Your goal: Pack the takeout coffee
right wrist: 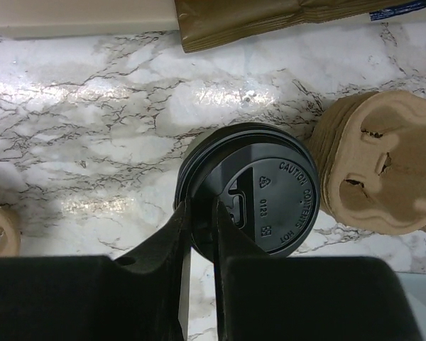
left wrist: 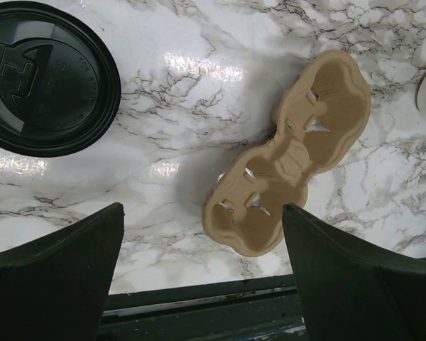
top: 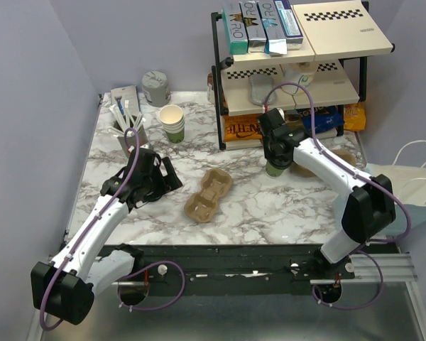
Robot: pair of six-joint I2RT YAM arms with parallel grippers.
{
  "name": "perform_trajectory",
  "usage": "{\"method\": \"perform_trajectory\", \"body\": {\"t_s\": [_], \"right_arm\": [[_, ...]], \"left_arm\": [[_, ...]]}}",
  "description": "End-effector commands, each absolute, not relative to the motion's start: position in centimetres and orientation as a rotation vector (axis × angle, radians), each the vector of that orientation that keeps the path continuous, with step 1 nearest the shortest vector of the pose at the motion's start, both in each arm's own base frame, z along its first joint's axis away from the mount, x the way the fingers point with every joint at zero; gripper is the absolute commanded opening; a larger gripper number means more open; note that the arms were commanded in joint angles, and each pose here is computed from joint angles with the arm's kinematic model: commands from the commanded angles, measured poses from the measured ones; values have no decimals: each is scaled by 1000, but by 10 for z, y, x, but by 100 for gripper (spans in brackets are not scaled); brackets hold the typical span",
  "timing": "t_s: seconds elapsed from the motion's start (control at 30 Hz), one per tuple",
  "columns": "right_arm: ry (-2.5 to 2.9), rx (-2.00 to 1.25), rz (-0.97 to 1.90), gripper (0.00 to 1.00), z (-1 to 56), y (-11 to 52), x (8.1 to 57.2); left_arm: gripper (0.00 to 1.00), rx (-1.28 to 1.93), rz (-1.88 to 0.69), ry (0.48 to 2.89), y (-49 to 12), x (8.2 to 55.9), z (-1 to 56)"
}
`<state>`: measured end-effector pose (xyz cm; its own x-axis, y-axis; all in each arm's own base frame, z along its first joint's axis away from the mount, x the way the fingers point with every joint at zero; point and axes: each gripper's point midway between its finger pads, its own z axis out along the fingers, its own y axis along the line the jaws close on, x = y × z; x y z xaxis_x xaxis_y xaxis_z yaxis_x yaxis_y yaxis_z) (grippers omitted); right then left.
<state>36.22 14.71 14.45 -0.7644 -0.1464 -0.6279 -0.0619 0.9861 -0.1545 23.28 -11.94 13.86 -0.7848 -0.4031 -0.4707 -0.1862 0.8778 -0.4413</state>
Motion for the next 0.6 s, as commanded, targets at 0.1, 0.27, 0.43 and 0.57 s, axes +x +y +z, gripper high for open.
{"method": "perform_trajectory", "body": {"t_s": [0.1, 0.27, 0.43, 0.57], "right_arm": [[2394, -126, -149, 14, 164, 144, 359], [2353, -270, -46, 12, 180, 158, 353], [2221, -621, 118, 12, 203, 205, 326], [2100, -819, 227, 11, 222, 237, 303]], "left_arm": [[99, -431, -538, 2484, -123, 232, 133], [99, -427, -561, 2488, -126, 232, 132], [99, -416, -591, 2490, -131, 233, 132], [99, -420, -597, 2494, -131, 232, 130]]}}
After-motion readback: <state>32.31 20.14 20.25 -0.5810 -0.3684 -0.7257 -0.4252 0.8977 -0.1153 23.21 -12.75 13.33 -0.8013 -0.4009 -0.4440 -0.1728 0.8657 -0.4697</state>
